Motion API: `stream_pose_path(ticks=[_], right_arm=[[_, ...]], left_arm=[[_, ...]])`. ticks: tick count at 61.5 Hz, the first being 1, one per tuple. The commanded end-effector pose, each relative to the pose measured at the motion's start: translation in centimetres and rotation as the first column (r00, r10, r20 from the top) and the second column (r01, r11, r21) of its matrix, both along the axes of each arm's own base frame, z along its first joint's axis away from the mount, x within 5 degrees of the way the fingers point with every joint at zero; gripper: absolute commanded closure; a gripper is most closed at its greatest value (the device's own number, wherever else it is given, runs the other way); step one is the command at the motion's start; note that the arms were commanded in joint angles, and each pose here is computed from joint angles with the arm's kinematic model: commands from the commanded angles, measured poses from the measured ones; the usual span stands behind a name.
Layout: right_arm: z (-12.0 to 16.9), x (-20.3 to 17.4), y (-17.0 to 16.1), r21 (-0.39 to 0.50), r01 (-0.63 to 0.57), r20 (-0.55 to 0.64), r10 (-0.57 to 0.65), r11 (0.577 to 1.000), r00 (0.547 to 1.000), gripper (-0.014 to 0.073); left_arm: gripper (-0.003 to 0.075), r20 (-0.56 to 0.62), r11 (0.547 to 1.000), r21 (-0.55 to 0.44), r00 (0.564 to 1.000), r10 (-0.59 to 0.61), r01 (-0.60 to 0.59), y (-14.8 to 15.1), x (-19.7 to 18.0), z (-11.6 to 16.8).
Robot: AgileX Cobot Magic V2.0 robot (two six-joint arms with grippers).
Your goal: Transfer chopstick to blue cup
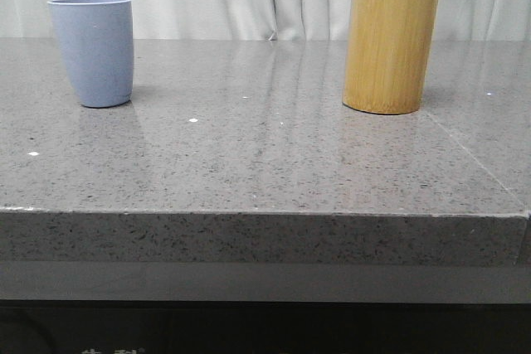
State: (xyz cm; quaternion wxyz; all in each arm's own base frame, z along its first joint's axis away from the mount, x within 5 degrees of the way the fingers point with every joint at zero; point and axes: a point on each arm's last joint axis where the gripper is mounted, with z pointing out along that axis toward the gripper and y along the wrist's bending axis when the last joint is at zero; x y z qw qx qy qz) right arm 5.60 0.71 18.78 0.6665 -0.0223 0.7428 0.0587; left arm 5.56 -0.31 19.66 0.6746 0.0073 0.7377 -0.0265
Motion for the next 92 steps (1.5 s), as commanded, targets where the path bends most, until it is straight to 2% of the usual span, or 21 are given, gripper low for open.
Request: stream_pose_path(ticks=[1,71,92], right_arm=[[1.13,-0.13,-0.1,-0.002,0.011,0.112,-0.011,1.0,0.994,0.0645],[1.13,-0.13,-0.1,-0.002,0.011,0.112,-0.011,1.0,0.994,0.0645],[1.91,-0.16,-0.16,0.008,0.016,0.194,-0.018,1.0,0.981,0.0645]], left_arm=[[0.0739,0.104,1.0,-0.017,0.994,0.008,-0.006,0.06,-0.11,0.69],[0.0739,0.104,1.0,-0.017,0.994,0.008,-0.006,0.06,-0.11,0.69],[0.0739,0.194,1.0,-0.022,0.981,0.015,-0.011,0.12,-0.16,1.51]])
